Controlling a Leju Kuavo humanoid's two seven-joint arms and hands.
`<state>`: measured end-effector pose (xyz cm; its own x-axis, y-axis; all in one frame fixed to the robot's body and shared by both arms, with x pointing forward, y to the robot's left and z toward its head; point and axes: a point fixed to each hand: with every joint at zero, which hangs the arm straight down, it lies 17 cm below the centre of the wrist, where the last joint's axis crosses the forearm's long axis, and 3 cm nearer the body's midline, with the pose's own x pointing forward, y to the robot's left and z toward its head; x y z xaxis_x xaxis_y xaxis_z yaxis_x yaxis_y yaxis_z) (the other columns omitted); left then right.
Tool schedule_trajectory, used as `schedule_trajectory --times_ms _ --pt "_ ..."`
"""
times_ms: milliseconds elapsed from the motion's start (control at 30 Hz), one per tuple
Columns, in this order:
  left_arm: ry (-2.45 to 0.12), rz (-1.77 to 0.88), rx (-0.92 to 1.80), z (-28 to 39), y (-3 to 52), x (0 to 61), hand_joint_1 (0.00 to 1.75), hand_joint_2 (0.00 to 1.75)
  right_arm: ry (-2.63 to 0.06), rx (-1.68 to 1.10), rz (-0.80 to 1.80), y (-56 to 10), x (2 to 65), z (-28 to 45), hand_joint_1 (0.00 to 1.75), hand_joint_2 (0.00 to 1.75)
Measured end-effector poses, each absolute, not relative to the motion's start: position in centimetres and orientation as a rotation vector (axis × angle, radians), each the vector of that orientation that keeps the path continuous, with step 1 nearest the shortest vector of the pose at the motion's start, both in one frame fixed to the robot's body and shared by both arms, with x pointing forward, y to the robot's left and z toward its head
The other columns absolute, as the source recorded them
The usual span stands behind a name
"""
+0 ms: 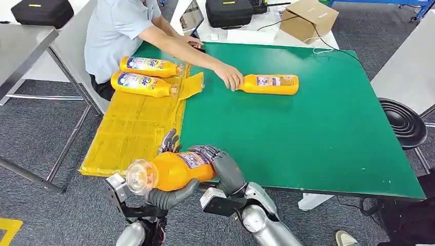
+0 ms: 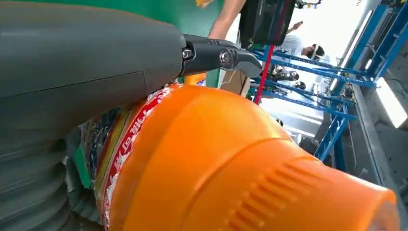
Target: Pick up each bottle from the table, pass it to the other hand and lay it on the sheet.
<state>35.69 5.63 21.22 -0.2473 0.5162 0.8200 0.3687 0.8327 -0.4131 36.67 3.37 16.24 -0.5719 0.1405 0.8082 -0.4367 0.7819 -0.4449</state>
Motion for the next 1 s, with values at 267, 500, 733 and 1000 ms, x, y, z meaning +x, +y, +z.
schedule_trajectory --times_ms 267,500,733,1000 --pt "-1.819 0.234 -0.682 20.6 6.1 36.2 1.75 1.75 -2.027 0.243 0.787 3.8 36.3 15.9 0.56 1.75" --pt "-1.785 0.336 -0.695 20.4 7.3 37.0 1.75 1.75 -1.995 0.318 0.853 5.9 34.5 14.7 0.00 0.00" --pt "-1.753 0.430 -0.725 20.3 8.5 37.7 1.75 1.75 -1.993 0.369 0.879 7.0 33.6 14.4 0.00 0.00" --pt "-1.801 0.369 -0.525 19.6 9.9 39.0 1.64 1.75 -2.040 0.304 0.855 6.5 34.1 14.8 0.00 0.00"
